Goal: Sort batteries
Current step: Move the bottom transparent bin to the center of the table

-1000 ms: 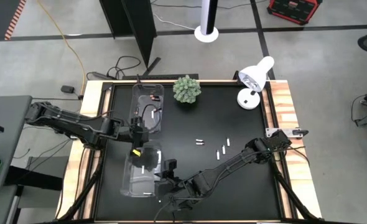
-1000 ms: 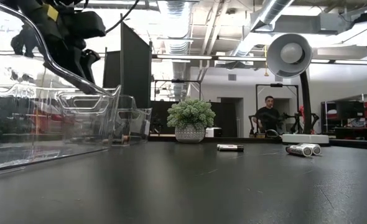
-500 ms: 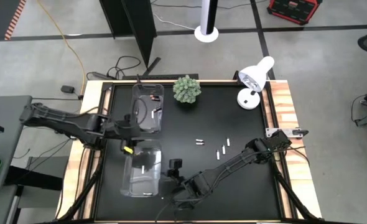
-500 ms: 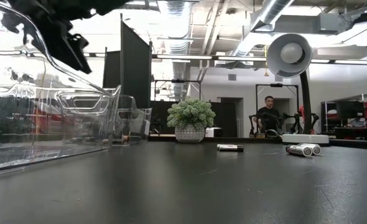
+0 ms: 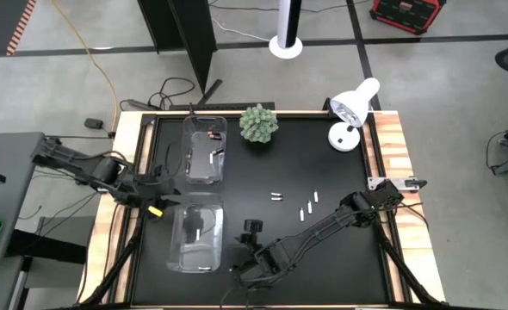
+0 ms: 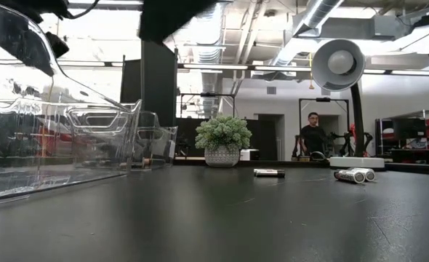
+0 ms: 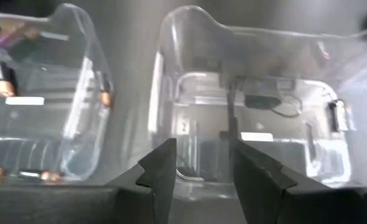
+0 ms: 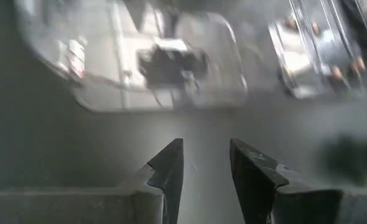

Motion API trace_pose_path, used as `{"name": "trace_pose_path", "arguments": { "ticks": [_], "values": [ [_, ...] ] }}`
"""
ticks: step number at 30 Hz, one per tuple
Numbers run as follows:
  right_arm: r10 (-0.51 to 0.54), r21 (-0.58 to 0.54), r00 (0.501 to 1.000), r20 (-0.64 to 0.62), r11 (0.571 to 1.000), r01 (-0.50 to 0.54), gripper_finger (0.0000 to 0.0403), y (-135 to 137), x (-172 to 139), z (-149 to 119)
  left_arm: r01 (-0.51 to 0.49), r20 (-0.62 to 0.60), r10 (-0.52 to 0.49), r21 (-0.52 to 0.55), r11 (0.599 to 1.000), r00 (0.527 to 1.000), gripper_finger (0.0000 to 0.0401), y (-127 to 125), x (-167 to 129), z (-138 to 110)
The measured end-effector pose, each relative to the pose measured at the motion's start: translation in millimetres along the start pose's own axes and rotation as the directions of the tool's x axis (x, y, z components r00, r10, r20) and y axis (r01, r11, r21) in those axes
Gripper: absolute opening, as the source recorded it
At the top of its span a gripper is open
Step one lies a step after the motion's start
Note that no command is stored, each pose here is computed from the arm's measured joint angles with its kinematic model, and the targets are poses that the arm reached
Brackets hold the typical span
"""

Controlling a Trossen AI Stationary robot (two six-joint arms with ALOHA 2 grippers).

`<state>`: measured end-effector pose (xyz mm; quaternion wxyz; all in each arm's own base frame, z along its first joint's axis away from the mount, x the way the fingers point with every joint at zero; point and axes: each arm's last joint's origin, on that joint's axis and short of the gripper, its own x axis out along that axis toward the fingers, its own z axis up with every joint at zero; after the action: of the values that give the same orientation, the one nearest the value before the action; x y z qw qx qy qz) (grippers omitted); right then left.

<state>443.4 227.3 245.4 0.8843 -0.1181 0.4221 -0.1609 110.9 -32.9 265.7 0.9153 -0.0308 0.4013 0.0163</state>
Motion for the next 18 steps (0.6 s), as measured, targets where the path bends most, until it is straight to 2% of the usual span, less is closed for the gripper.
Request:
{"name": "trace_pose_path", "arguments": {
  "ticks": [5, 8, 14, 18],
  "values": [
    [-0.066, 0.047, 0.992, -0.104, 0.996, 0.071, 0.0135, -13.3, 5.3, -8.6, 0.053, -0.045, -0.053, -0.018, 0.998, 0.998, 0.0111, -10.1, -1.2, -6.2],
    [-0.082, 0.041, 0.99, -0.114, 0.995, 0.087, 0.0131, -15.9, 6.4, -9.2, 0.071, -0.095, -0.074, -0.029, 0.997, 0.993, 0.0088, -15.8, -1.4, -11.5],
    [-0.177, 0.019, 0.968, -0.179, 0.983, 0.183, 0.0116, -29.6, 9.9, -15.4, 0.09, -0.188, -0.1, -0.064, 0.994, 0.977, 0.0035, -27.7, -1.8, -22.0],
    [-0.191, 0.02, 0.963, -0.189, 0.98, 0.199, 0.0104, -37.3, 15.4, -13.4, 0.116, -0.27, -0.134, -0.082, 0.99, 0.953, 0.0005, -39.1, 2.3, -29.2]
  ]
}}
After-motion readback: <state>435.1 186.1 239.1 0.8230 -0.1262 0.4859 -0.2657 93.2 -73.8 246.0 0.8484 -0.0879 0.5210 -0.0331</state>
